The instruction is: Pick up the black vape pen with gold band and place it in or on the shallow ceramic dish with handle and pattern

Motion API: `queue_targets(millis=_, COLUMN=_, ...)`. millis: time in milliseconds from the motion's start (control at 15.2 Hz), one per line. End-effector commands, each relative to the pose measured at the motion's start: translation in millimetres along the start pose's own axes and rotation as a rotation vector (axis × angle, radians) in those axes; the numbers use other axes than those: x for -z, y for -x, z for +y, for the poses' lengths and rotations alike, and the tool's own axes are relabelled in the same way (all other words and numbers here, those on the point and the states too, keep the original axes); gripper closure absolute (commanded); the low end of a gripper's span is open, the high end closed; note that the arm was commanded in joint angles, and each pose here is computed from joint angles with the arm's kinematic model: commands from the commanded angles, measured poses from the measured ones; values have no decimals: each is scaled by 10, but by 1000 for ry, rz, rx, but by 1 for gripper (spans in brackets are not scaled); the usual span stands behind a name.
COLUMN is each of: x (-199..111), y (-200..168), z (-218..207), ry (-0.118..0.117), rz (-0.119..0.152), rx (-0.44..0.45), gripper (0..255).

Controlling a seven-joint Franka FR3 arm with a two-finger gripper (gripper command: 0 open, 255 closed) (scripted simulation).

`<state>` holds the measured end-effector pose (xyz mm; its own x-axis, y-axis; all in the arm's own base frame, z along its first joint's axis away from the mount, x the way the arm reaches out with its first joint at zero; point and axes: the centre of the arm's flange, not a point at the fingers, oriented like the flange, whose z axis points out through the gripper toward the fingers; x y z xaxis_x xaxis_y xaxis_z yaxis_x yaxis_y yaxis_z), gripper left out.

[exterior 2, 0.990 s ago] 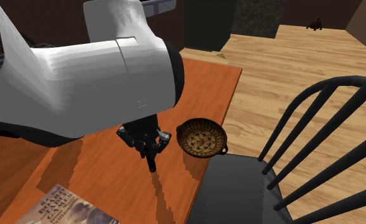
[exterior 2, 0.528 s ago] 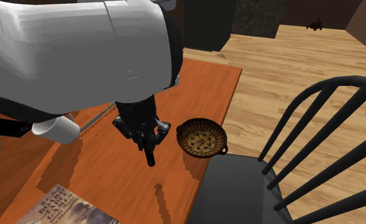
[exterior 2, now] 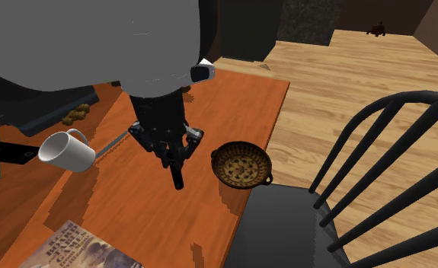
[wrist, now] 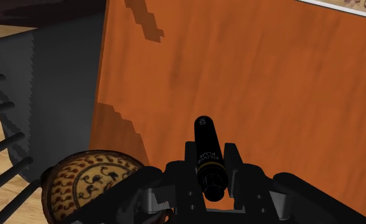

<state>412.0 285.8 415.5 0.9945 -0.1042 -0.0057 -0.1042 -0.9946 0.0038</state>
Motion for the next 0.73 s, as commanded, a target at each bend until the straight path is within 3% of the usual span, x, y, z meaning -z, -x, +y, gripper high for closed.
queue_targets(millis=0, x=117, y=1, z=-8, ry=0, rz=0, rx=0, gripper=255)
queue_targets(millis=396, x=420, y=2, z=-7, ry=0, rz=0, rx=0, gripper=255)
queue_targets(millis=660, x=513, y=-384, z=340, ry=0, rz=0, rx=0, gripper=255)
